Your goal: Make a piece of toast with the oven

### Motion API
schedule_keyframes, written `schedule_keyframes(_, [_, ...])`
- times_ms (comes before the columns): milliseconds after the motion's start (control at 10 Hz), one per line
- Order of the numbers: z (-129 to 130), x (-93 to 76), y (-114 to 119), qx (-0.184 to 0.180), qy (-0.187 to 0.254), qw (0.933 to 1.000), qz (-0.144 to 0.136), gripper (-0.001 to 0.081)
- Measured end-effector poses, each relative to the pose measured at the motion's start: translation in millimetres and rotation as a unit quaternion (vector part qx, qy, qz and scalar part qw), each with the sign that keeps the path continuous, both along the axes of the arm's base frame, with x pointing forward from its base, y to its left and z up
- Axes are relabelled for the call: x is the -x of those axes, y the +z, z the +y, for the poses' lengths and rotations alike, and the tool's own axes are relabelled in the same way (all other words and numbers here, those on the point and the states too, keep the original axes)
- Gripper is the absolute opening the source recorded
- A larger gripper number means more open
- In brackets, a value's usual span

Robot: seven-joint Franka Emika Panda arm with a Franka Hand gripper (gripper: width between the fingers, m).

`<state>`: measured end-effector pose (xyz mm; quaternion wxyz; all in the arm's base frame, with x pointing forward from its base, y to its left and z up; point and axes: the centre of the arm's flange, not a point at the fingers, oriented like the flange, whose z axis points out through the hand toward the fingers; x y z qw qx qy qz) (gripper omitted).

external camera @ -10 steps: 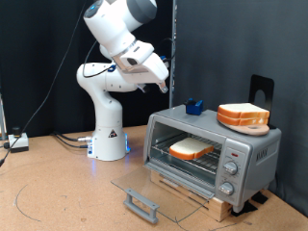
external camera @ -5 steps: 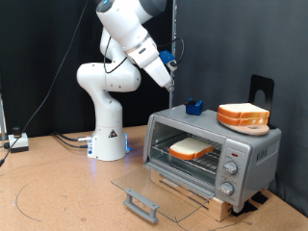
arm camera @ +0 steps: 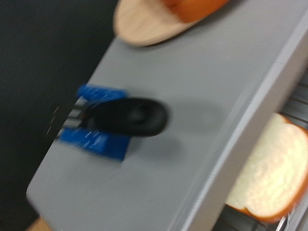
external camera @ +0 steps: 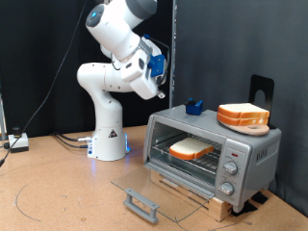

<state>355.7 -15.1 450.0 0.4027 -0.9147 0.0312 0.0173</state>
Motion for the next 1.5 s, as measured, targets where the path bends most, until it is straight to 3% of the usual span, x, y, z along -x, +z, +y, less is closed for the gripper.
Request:
schedule_keyframes(100, [-4, -1.7, -2, -0.002, -0.041, 0.9988, 0.027, 0.0807])
schedule_keyframes(200, [-3, -1.1, -3, -0.001, -0.024, 0.9996, 0.014, 0.0807])
schedule_keyframes(300, [-3, 1.2, -5, -0.002, -0.012, 0.9997, 0.021, 0.0807])
schedule_keyframes(600, [-28, -3.6, -26, -0.03, -0.053, 0.9943, 0.088, 0.0807])
schedule_keyframes(800, [-57, -10.6, -46, -0.011, -0.091, 0.9916, 0.091, 0.0807])
schedule_keyframes(1100, [-96, -9.7, -74, 0.04, -0.096, 0.9902, 0.093, 0.0807])
schedule_keyframes(1300, [-103, -13.3, -79, 0.039, -0.096, 0.9904, 0.092, 0.0807])
schedule_keyframes(1500, [-109, -10.9, -84, 0.042, -0.115, 0.9853, 0.119, 0.0807])
